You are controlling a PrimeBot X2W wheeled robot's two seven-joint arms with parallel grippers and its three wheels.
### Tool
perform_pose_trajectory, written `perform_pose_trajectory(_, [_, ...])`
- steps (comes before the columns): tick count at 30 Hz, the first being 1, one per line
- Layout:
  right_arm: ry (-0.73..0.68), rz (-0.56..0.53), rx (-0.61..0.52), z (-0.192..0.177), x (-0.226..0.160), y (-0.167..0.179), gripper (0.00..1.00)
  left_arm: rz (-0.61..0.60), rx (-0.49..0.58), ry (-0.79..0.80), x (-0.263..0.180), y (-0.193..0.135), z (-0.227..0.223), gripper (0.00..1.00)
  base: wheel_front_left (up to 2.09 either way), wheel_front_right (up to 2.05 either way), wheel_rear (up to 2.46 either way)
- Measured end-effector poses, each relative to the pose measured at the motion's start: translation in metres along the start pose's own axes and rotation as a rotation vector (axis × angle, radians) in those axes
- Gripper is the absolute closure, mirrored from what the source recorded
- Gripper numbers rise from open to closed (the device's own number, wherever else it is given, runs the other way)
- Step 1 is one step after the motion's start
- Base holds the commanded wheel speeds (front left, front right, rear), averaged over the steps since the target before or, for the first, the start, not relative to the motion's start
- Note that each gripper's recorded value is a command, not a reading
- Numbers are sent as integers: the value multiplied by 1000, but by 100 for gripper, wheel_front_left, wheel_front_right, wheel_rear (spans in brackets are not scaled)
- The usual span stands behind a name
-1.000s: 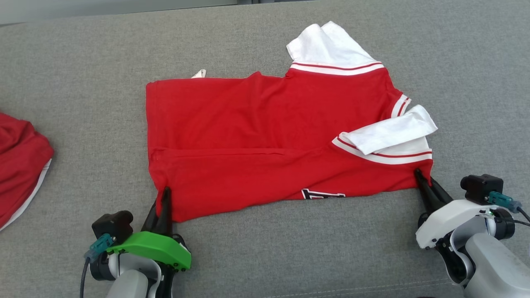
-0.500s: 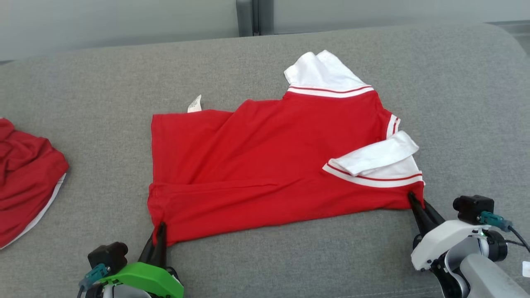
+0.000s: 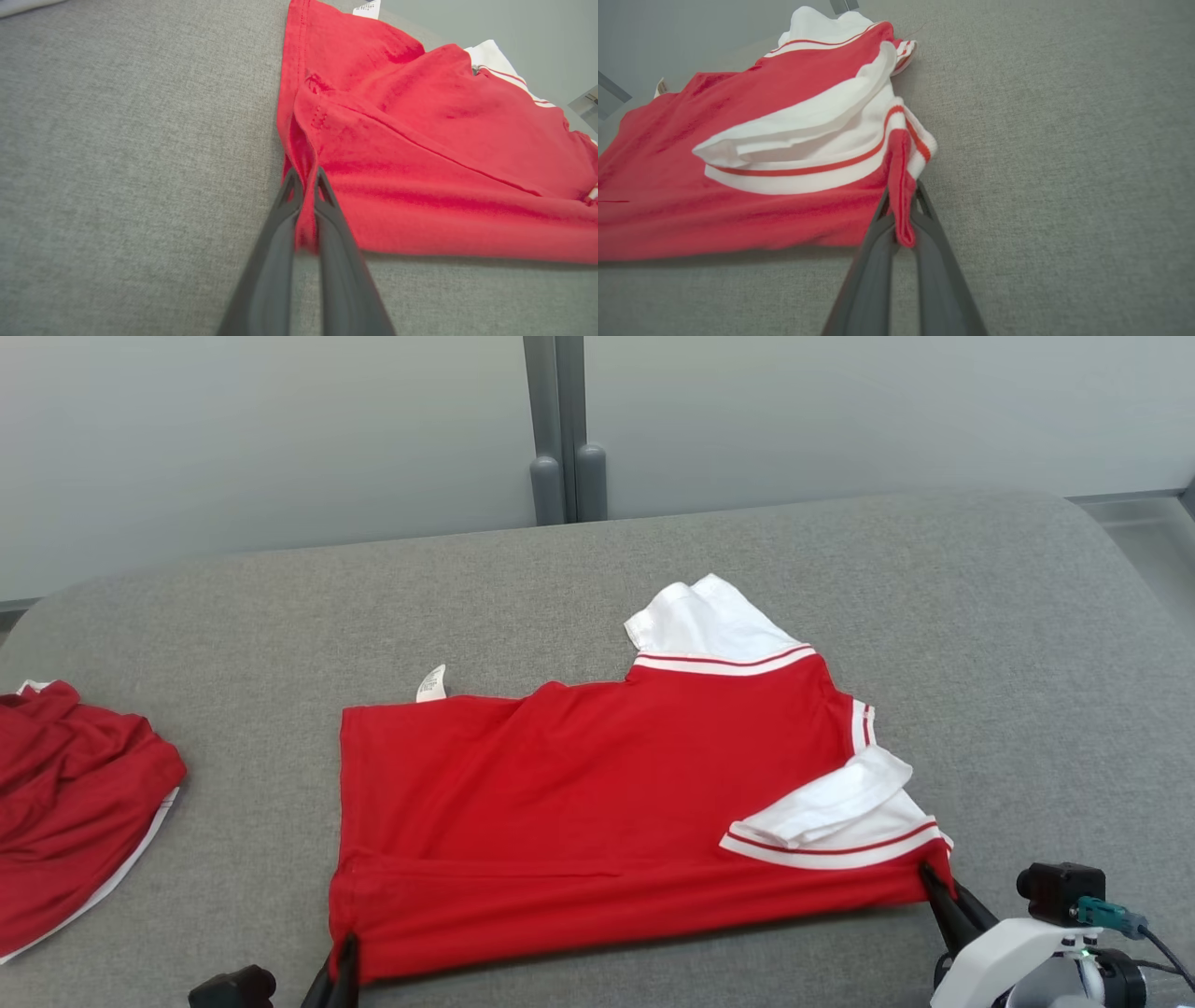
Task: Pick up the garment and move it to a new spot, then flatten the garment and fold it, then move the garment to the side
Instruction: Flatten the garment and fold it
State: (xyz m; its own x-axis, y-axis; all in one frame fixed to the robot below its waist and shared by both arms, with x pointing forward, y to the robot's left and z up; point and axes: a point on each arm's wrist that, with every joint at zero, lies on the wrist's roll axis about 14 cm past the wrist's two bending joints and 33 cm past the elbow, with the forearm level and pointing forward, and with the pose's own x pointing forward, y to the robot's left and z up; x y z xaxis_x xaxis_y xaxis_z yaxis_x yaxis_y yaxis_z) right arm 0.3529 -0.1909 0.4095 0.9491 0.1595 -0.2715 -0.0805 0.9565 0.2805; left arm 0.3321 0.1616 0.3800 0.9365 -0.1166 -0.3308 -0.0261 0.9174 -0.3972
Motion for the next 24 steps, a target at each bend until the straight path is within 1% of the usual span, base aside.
perform_pose_trajectory(2, [10, -6, 2, -5, -5, -2, 100, -3, 5, 4, -2, -1, -2, 100, 0, 0, 0])
perform_pose_trajectory(3, [19, -9, 2, -8, -6, -3, 100, -4, 6, 8, -2, -2, -4, 89, 0, 0, 0])
perform_pose_trajectory(4, [26, -10, 3, -10, -7, -3, 100, -2, 8, 16, -2, -3, -7, 66, 0, 0, 0])
perform_pose_trajectory(5, [31, -11, 3, -12, -6, -3, 70, -1, 4, 22, -2, -4, -10, 27, 0, 0, 0])
perform_pose_trajectory(6, [36, -13, 4, -14, -6, -4, 0, -1, 3, 26, -2, -5, -11, 0, 0, 0, 0])
perform_pose_trajectory(9, [38, -18, -2, -14, -3, -5, 0, 7, 3, 32, 0, -4, -14, 0, 0, 0, 0])
perform_pose_trajectory(15, [-44, -8, -29, 13, 6, -3, 0, 35, 42, -50, 4, 2, 11, 0, 0, 0, 0])
perform_pose_trajectory(18, [-64, 30, -16, 15, 6, 14, 0, 51, 49, -54, -1, 6, 10, 0, 0, 0, 0])
perform_pose_trajectory(21, [-47, 91, -6, 5, 5, 38, 0, 61, 57, -61, -2, 8, 11, 0, 0, 0, 0])
perform_pose_trajectory(24, [-20, 133, 6, -5, 4, 55, 0, 60, 60, -61, -2, 6, 10, 0, 0, 0, 0])
